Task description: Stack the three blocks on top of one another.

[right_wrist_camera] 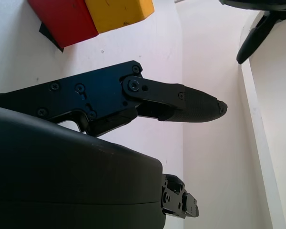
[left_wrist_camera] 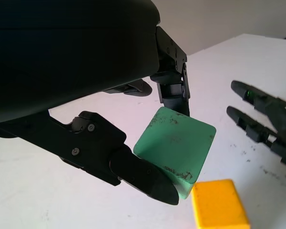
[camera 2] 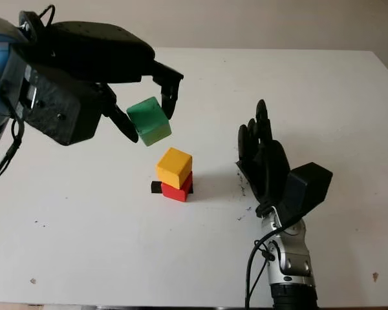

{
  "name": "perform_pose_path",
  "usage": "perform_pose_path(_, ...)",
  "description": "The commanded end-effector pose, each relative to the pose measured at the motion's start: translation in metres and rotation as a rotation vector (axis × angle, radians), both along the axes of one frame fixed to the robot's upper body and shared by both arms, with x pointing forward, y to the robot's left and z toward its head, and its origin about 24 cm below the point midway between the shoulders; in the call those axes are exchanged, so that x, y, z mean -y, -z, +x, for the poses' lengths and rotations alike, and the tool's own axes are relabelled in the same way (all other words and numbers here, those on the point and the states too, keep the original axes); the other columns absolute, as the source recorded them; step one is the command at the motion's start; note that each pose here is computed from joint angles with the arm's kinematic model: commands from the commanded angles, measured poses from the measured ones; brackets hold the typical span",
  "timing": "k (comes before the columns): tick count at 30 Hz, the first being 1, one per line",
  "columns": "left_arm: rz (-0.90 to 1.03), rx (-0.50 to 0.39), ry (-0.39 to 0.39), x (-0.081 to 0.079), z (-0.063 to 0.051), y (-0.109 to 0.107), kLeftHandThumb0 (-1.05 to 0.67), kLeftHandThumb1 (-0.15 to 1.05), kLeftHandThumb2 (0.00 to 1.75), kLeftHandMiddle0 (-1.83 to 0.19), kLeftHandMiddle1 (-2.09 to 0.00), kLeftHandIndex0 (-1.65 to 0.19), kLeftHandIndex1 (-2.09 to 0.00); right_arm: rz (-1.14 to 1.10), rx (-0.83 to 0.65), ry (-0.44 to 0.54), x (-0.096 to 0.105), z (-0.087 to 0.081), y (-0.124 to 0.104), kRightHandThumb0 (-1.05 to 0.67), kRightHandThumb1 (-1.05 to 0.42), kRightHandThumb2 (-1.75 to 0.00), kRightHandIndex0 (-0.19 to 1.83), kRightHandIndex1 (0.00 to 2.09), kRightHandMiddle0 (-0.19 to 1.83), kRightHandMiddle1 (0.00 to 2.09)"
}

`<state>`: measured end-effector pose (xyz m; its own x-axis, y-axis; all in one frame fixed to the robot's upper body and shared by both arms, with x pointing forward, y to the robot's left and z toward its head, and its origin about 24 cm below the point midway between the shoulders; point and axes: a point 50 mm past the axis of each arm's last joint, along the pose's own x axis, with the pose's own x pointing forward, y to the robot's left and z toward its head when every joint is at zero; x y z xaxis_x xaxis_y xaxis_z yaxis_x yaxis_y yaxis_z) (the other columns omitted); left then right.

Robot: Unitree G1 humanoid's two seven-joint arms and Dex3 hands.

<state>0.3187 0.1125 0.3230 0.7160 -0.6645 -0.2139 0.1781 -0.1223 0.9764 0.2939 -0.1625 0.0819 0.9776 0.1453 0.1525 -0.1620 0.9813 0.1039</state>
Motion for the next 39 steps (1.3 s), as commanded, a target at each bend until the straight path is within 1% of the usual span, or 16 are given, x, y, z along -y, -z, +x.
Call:
perform_pose_path(1, -0.040, -0.003, -0.013, -0.002, -0.002, -0.003, -0.38, 0.99, 0.05, -0.32, -0.05, -0.37, -1.38, -0.005, 0.012, 0.000, 0.000, 0.002, -0.003, -0.70, -1.05, -0.57, -0.19, 0.00, -0.19, 0.00)
perform_pose_path(7, -0.113, -0.022, -0.091, -0.005, 0.002, 0.003, -0.37, 0.99, 0.05, -0.31, -0.05, -0.37, -1.39, -0.003, 0.008, 0.005, 0.000, 0.001, -0.002, -0.70, -1.05, -0.56, -0.19, 0.00, -0.19, 0.00)
perform_pose_path(9, -0.131, -0.035, -0.115, -0.005, 0.004, 0.005, -0.37, 0.99, 0.05, -0.31, -0.05, -0.34, -1.43, 0.000, 0.004, 0.003, 0.000, 0.001, -0.002, -0.70, -1.05, -0.56, -0.19, 0.00, -0.19, 0.00)
perform_pose_path(13, -0.176, -0.096, -0.154, -0.006, 0.005, 0.012, -0.37, 0.99, 0.05, -0.31, -0.05, -0.29, -1.49, -0.003, 0.009, 0.000, 0.000, 0.001, -0.003, -0.69, -1.05, -0.56, -0.19, 0.00, -0.19, 0.00)
perform_pose_path(15, -0.193, -0.122, -0.160, -0.007, 0.005, 0.015, -0.37, 0.99, 0.05, -0.31, -0.06, -0.28, -1.51, -0.007, 0.011, -0.001, 0.000, 0.001, -0.003, -0.69, -1.05, -0.56, -0.19, 0.00, -0.19, 0.00)
perform_pose_path(18, -0.213, -0.154, -0.168, -0.008, 0.006, 0.020, -0.37, 0.99, 0.05, -0.30, -0.05, -0.27, -1.60, -0.004, 0.008, 0.001, -0.001, 0.000, -0.002, -0.70, -1.05, -0.56, -0.19, 0.00, -0.19, 0.00)
perform_pose_path(20, -0.221, -0.171, -0.176, -0.008, 0.007, 0.024, -0.38, 0.98, 0.05, -0.30, -0.05, -0.27, -1.62, -0.008, 0.009, 0.001, -0.001, 0.000, -0.002, -0.70, -1.05, -0.56, -0.19, 0.00, -0.19, 0.00)
perform_pose_path(25, -0.237, -0.203, -0.174, -0.008, 0.008, 0.029, -0.39, 0.98, 0.05, -0.30, -0.06, -0.29, -1.55, -0.008, 0.006, -0.001, 0.000, 0.000, -0.002, -0.70, -1.05, -0.56, -0.19, 0.00, -0.19, 0.00)
perform_pose_path(30, -0.265, -0.284, -0.169, -0.007, 0.006, 0.033, -0.39, 0.97, 0.05, -0.30, -0.05, -0.26, -1.59, -0.012, 0.007, 0.010, -0.001, 0.000, -0.002, -0.70, -1.05, -0.56, -0.19, 0.00, -0.19, 0.00)
perform_pose_path(36, -0.279, -0.322, -0.172, -0.006, 0.006, 0.039, -0.36, 0.97, 0.05, -0.30, -0.05, -0.30, -1.50, -0.008, 0.004, 0.009, 0.000, -0.001, -0.001, -0.69, -1.05, -0.57, -0.19, 0.00, -0.19, 0.00)
perform_pose_path(39, -0.278, -0.350, -0.181, -0.003, 0.006, 0.044, -0.34, 0.98, 0.06, -0.28, -0.04, -0.29, -1.53, -0.005, 0.004, 0.007, 0.000, -0.002, -0.001, -0.69, -1.05, -0.57, -0.19, 0.00, -0.19, 0.00)
